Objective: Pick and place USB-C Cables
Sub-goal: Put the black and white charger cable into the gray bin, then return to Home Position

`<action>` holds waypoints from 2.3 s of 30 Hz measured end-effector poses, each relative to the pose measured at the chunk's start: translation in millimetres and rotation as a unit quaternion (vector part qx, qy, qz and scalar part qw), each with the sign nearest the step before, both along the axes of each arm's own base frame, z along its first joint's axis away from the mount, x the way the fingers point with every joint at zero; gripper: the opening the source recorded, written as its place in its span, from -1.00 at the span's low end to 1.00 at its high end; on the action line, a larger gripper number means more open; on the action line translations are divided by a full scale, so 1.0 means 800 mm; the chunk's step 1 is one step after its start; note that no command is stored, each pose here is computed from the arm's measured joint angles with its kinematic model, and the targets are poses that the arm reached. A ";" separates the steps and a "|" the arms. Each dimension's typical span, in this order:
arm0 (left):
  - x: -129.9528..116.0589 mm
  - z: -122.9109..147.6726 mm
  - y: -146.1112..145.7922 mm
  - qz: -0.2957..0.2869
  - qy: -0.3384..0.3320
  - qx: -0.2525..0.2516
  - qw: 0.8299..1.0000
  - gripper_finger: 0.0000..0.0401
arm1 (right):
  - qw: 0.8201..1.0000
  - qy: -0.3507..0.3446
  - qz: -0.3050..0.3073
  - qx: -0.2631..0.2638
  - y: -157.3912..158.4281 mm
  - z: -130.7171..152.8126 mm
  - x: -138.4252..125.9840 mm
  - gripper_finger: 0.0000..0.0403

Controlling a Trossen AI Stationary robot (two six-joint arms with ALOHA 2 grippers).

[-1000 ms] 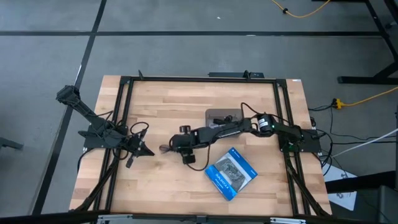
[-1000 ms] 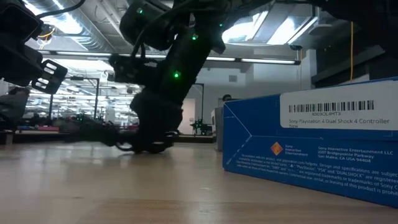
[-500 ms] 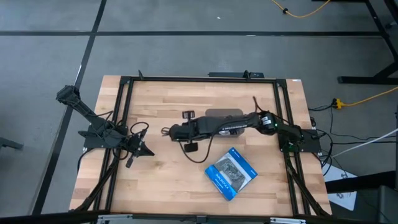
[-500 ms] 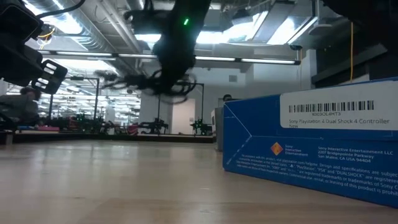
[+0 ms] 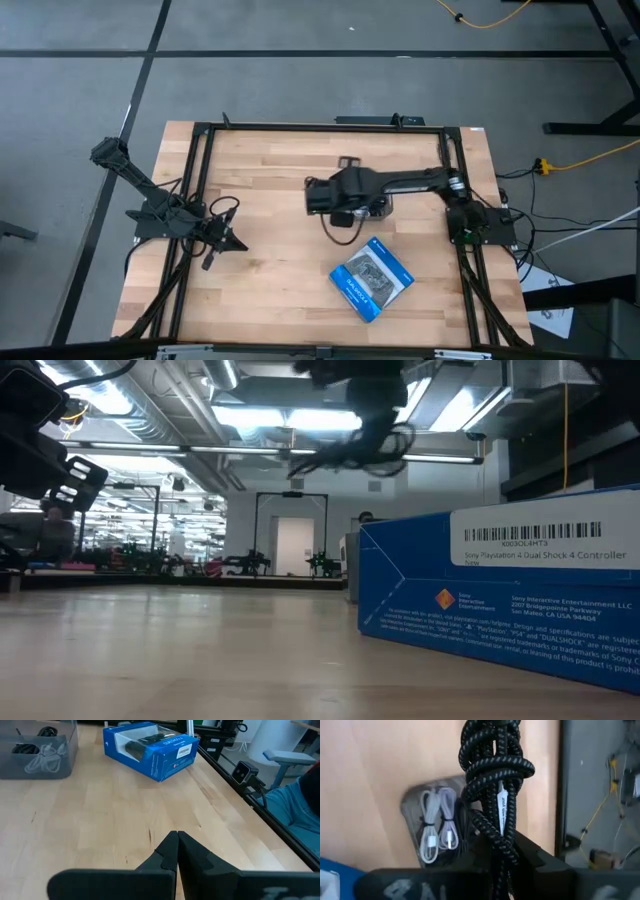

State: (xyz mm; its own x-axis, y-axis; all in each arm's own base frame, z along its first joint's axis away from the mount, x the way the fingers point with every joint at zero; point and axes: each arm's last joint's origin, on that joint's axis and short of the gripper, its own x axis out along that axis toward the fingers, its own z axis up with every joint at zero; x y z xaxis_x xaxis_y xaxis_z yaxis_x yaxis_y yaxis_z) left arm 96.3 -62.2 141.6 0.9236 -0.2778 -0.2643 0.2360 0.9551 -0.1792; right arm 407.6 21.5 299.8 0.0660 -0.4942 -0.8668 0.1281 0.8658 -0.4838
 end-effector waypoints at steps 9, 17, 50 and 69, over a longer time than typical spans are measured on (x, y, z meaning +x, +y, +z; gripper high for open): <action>0.000 0.000 0.000 -0.001 0.000 0.000 1.000 -1.00 | 0.994 -0.059 -0.094 -0.006 -0.010 0.013 -0.121 -0.81; 0.000 0.000 0.001 0.017 -0.002 -0.001 1.000 -1.00 | 0.974 -0.203 0.023 0.095 -0.007 -0.038 -0.166 -0.81; 0.001 0.001 0.003 0.054 -0.005 -0.010 0.998 -1.00 | 0.862 -0.264 0.137 0.410 -0.027 -0.059 -0.169 0.04; 0.001 0.001 0.005 0.070 -0.009 -0.007 0.997 -1.00 | 0.820 -0.324 0.227 0.415 0.014 -0.043 -0.155 -0.02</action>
State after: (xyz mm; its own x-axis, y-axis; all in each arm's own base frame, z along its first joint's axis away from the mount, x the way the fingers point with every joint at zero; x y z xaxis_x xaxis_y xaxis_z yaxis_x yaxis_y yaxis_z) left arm 97.4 -58.5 142.5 0.9583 -0.1489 -0.2440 0.1036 0.9764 -0.1894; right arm 284.0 32.8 265.6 0.6584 0.4505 -0.6030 -0.3015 0.8919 0.3371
